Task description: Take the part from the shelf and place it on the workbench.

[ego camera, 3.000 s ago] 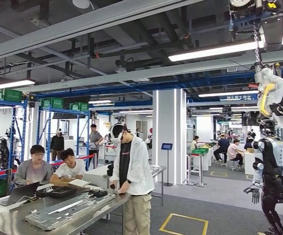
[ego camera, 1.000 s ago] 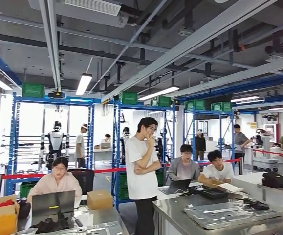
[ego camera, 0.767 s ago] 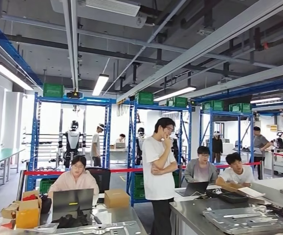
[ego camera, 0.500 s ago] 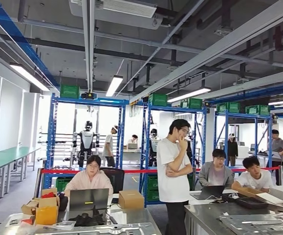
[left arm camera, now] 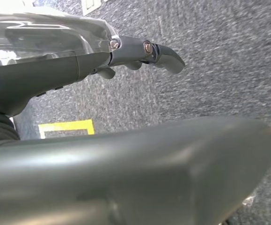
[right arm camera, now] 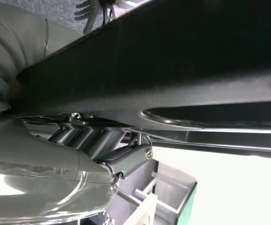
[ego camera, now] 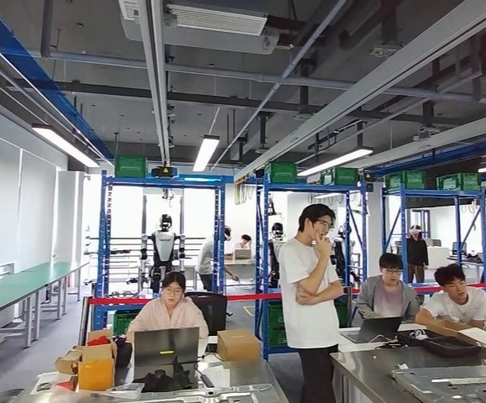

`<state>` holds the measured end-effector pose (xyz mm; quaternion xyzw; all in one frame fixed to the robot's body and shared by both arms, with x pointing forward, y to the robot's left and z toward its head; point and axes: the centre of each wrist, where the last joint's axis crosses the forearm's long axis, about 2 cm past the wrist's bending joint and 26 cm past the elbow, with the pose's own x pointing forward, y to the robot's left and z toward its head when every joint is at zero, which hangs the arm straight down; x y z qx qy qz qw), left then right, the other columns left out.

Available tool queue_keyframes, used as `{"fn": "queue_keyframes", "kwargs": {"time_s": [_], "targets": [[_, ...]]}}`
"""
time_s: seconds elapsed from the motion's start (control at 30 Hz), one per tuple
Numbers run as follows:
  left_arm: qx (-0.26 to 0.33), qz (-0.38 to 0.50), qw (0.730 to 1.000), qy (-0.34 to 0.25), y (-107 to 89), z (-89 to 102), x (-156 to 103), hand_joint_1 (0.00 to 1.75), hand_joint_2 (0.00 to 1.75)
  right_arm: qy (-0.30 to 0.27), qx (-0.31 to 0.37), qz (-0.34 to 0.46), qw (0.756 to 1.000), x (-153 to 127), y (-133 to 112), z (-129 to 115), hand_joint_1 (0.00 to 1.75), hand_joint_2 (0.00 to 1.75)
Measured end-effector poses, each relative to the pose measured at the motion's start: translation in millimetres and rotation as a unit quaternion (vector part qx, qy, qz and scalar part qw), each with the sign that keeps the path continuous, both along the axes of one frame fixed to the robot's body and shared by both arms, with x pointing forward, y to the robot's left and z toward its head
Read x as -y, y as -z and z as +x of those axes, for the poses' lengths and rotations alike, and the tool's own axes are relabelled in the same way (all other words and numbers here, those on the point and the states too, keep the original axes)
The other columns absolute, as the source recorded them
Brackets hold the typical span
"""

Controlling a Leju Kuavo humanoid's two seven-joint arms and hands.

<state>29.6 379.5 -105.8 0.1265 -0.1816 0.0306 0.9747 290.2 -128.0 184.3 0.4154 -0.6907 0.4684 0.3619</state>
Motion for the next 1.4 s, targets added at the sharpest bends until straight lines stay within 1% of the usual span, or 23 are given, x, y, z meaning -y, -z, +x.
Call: {"fn": "queue_keyframes", "kwargs": {"time_s": [1.0, 1.4], "targets": [[0.007, -0.006, 1.0, 0.0, 0.1, -0.5, 0, 0.0, 1.75, 0.0, -0.004, 0.009, 1.0, -3, 0, -1, 1.75, 1.75], [-0.003, 0.006, 1.0, -0.026, -1.0, -5.8, -8, 0.0, 1.75, 0.001, 0.0, 0.013, 1.0, -1, -3, -1, 1.75, 1.75]]}}
